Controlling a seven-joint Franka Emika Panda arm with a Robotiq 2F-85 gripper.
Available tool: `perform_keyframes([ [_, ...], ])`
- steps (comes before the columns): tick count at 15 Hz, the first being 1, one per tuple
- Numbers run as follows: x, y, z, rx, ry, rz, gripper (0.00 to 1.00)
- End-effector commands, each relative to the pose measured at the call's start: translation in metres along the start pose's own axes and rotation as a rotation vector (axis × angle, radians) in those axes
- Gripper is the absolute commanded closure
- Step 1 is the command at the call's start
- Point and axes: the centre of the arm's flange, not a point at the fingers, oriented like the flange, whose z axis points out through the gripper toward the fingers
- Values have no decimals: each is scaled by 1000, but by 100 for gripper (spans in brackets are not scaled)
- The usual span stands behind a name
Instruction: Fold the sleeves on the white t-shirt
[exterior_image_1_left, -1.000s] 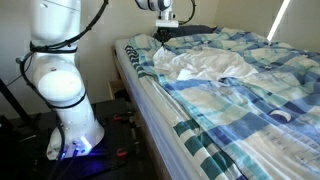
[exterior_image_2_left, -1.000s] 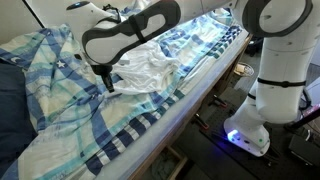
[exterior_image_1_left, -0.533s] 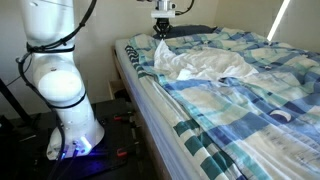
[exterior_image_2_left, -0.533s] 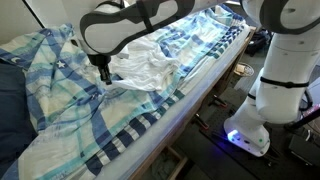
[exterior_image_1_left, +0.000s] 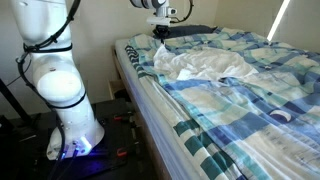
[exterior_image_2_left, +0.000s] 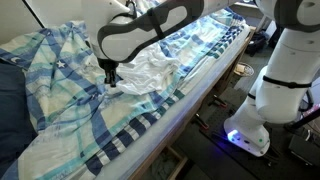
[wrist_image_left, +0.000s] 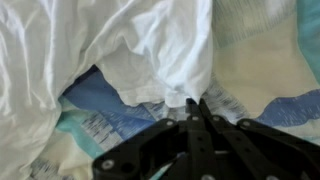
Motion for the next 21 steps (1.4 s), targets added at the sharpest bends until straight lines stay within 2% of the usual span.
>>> perform_keyframes([
  [1, -45, -9, 0, -39, 61, 121, 99],
  [10, -92, -10, -16, -111, 86, 275, 99],
  [12, -99, -8, -22, -127, 84, 277, 99],
  [13, -78, -6, -13, -92, 67, 259, 99],
  [18, -76, -5, -13, -95, 55, 256, 99],
  [21, -72, 9, -13, -106, 73, 266, 99],
])
